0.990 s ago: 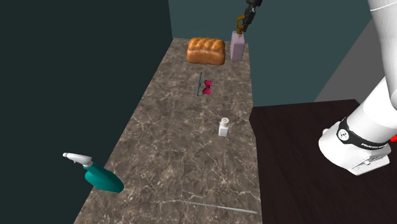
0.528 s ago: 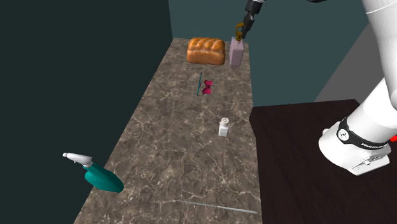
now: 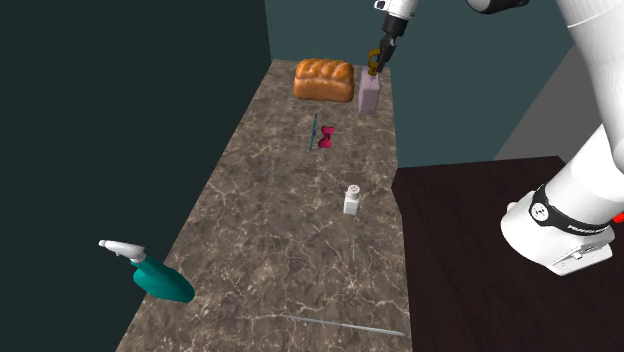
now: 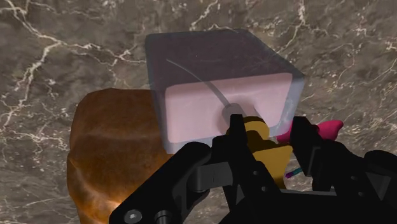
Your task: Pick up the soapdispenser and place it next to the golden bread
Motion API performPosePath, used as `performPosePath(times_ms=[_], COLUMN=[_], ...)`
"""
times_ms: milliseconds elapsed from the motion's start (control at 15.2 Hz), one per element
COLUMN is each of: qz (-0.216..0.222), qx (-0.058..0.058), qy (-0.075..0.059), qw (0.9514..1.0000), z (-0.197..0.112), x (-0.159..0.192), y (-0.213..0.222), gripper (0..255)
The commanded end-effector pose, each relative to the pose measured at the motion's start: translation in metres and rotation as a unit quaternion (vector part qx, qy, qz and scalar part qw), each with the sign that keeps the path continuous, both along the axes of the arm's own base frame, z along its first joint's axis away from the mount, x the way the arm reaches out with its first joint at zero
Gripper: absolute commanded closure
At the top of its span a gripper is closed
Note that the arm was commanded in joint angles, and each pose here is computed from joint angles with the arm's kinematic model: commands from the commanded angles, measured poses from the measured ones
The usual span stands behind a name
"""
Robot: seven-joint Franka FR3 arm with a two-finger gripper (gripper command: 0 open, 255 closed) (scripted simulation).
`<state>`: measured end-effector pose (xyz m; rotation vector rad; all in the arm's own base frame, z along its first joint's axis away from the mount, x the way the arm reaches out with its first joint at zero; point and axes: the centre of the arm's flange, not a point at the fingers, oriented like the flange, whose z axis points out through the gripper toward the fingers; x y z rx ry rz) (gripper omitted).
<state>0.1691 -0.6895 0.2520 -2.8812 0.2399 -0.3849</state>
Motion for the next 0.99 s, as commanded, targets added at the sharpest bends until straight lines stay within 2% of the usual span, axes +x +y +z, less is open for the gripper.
performPosePath(times_ms=[0, 462, 528, 858, 924], qz=[0.0, 0.0, 0.0, 0.0, 0.0], qx=[0.0, 0.0, 0.0, 0.0, 0.0], qy=[0.0, 0.0, 0.0, 0.0, 0.0], qw=[1.0, 1.0, 1.0, 1.0, 1.0], z=[-0.008, -0.008, -0.008, -0.008, 0.005], x=[-0.001, -0.001, -0.001, -0.001, -0.005], y=[0.0, 0.0, 0.0, 0.0, -0.003], gripper=[255, 255, 0, 0, 0])
